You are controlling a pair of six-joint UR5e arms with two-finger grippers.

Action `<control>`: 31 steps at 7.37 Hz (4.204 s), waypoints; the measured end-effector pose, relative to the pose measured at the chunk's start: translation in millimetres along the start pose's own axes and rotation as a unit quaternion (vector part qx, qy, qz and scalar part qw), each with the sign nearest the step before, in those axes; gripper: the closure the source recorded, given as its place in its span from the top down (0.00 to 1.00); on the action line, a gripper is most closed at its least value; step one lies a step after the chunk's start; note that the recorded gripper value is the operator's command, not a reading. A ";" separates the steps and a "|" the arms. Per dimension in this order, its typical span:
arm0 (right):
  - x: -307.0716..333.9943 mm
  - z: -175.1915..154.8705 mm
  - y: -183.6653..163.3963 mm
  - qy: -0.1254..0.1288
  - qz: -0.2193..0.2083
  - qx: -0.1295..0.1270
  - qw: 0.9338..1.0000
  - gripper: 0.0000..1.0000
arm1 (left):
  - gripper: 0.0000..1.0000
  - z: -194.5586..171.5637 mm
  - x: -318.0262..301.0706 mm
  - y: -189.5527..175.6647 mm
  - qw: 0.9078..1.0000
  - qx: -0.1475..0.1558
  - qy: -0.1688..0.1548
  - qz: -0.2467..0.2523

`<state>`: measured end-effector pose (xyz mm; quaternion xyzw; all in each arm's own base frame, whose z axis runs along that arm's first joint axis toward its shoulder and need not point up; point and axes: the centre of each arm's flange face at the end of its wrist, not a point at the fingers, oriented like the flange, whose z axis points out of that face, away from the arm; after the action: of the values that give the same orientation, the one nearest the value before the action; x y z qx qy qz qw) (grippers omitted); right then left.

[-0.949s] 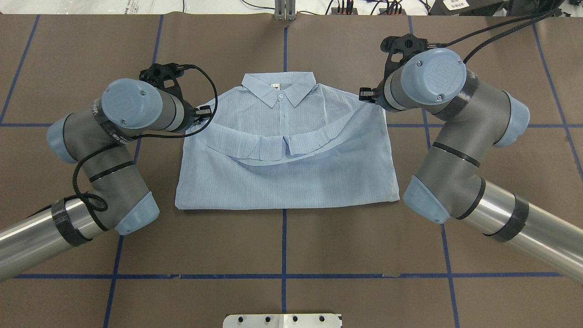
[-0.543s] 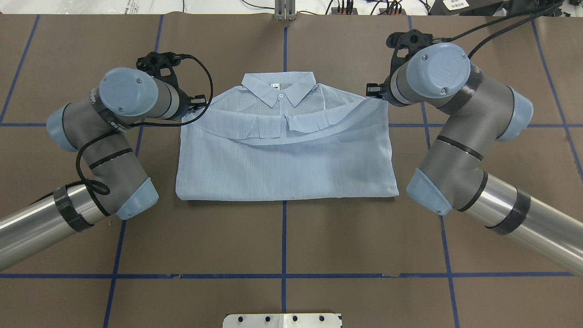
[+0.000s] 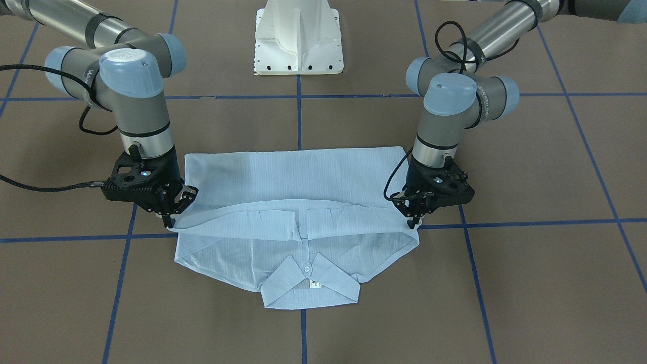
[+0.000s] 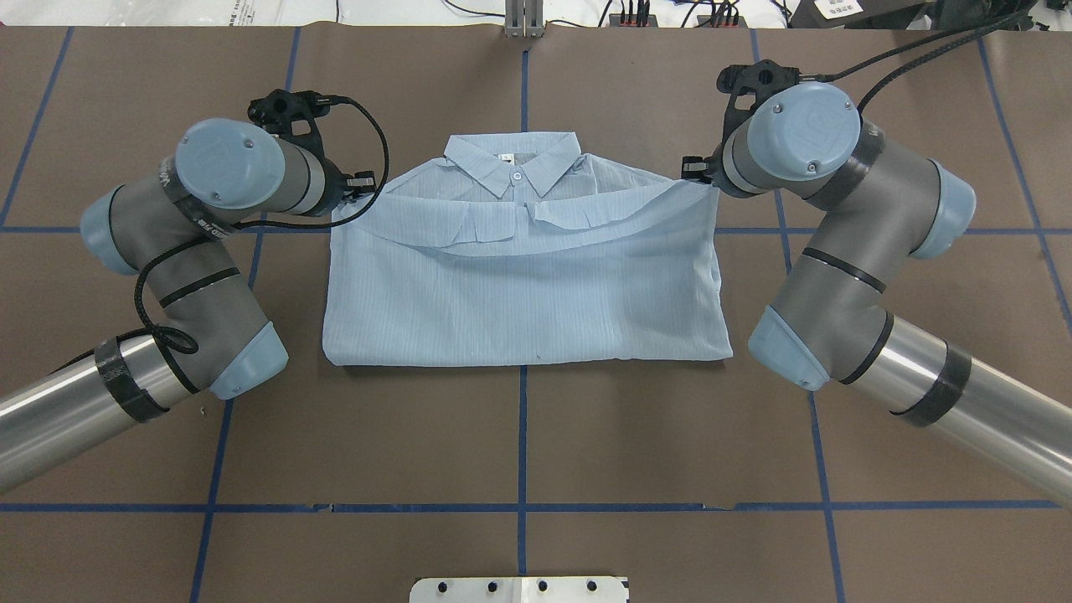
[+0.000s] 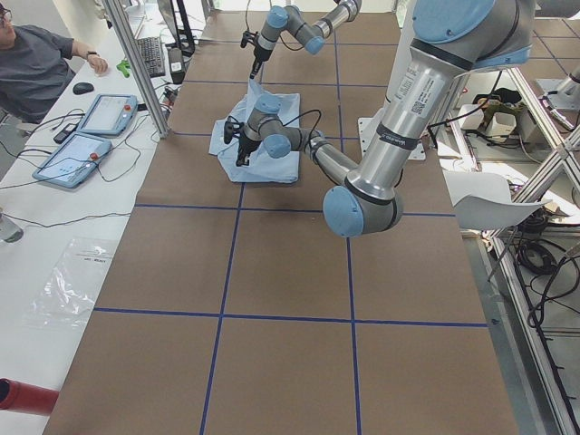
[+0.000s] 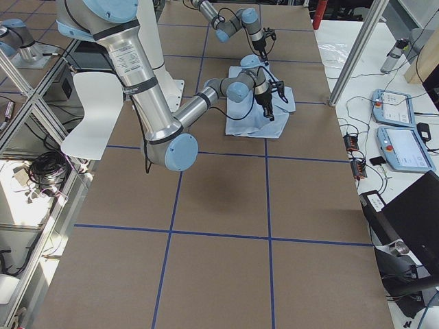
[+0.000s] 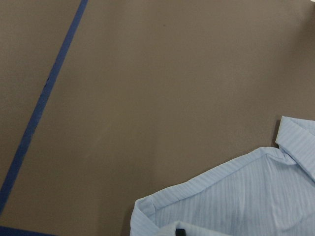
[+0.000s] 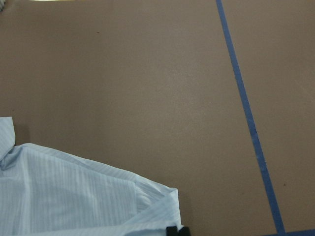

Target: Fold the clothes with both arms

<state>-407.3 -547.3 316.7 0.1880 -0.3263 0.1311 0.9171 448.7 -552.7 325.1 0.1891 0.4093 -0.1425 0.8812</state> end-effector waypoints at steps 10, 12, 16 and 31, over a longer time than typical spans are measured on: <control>-3.2 -11.2 2.4 -0.030 -0.002 -0.038 0.999 1.00 | 0.82 -36.4 -27.9 129.3 0.981 -0.163 0.078 0.067; -2.7 -12.0 2.7 -0.030 -0.001 -0.037 0.999 1.00 | 0.80 -33.3 -26.5 153.2 0.979 -0.179 0.073 0.062; -2.8 -13.2 2.7 -0.031 0.000 -0.037 0.999 1.00 | 0.75 -26.5 -34.2 163.9 0.979 -0.187 0.061 0.059; -22.6 -31.5 17.9 -0.055 0.002 -0.039 0.998 1.00 | 0.00 79.4 -111.5 -103.2 0.989 -0.044 -0.071 0.123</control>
<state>-413.5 -520.4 284.1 0.1582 -0.3811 0.1098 0.9042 390.2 -669.3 436.3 0.1884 0.3252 -0.0281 0.9263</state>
